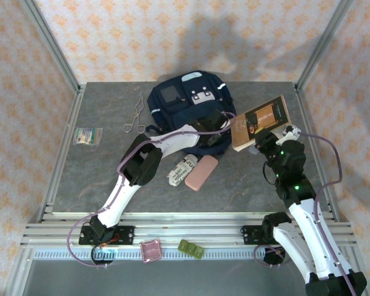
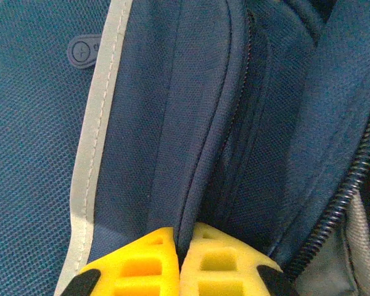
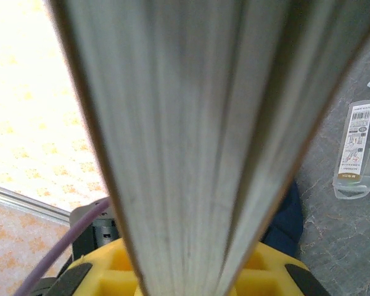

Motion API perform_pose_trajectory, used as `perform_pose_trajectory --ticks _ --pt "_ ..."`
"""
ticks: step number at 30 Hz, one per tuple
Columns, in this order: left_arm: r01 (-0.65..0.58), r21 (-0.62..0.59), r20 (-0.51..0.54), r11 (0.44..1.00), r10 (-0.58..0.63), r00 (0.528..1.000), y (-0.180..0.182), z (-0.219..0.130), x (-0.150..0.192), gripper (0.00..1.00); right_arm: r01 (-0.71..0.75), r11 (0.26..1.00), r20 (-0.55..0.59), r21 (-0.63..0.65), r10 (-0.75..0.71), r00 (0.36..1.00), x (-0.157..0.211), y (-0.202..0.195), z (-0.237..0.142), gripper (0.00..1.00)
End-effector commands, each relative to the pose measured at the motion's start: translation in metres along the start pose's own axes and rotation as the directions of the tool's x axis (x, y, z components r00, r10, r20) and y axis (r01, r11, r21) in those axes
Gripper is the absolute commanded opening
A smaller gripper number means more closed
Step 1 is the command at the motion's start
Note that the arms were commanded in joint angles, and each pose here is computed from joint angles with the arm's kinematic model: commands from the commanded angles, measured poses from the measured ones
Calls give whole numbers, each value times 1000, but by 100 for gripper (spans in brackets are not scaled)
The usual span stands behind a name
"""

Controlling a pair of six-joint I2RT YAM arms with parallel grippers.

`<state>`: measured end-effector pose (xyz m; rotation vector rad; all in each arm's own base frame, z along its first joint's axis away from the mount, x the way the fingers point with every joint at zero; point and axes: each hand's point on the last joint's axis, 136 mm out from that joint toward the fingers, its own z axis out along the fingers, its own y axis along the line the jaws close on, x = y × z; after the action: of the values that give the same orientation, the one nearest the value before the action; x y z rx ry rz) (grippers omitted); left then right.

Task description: Pack the student bag

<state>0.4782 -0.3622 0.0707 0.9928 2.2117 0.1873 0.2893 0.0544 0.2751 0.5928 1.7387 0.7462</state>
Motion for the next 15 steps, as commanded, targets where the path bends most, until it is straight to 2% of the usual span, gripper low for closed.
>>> perform_pose_trajectory --ticks 1,6,10,15 --pt "97 -105 55 990 -92 994 58 -25 -25 0 -7 999 74 -39 10 997 -17 10 -9 0" --pt "212 -133 233 968 -178 956 105 -98 -74 0 -51 998 18 -38 52 998 4 -3 -1 0" --pt "271 -130 350 954 -211 913 130 -148 -101 0 -135 976 -106 -169 118 987 31 11 17 0" --pt "301 -132 387 944 -230 893 144 -170 -113 0 -209 939 -198 -273 157 968 53 25 40 0"
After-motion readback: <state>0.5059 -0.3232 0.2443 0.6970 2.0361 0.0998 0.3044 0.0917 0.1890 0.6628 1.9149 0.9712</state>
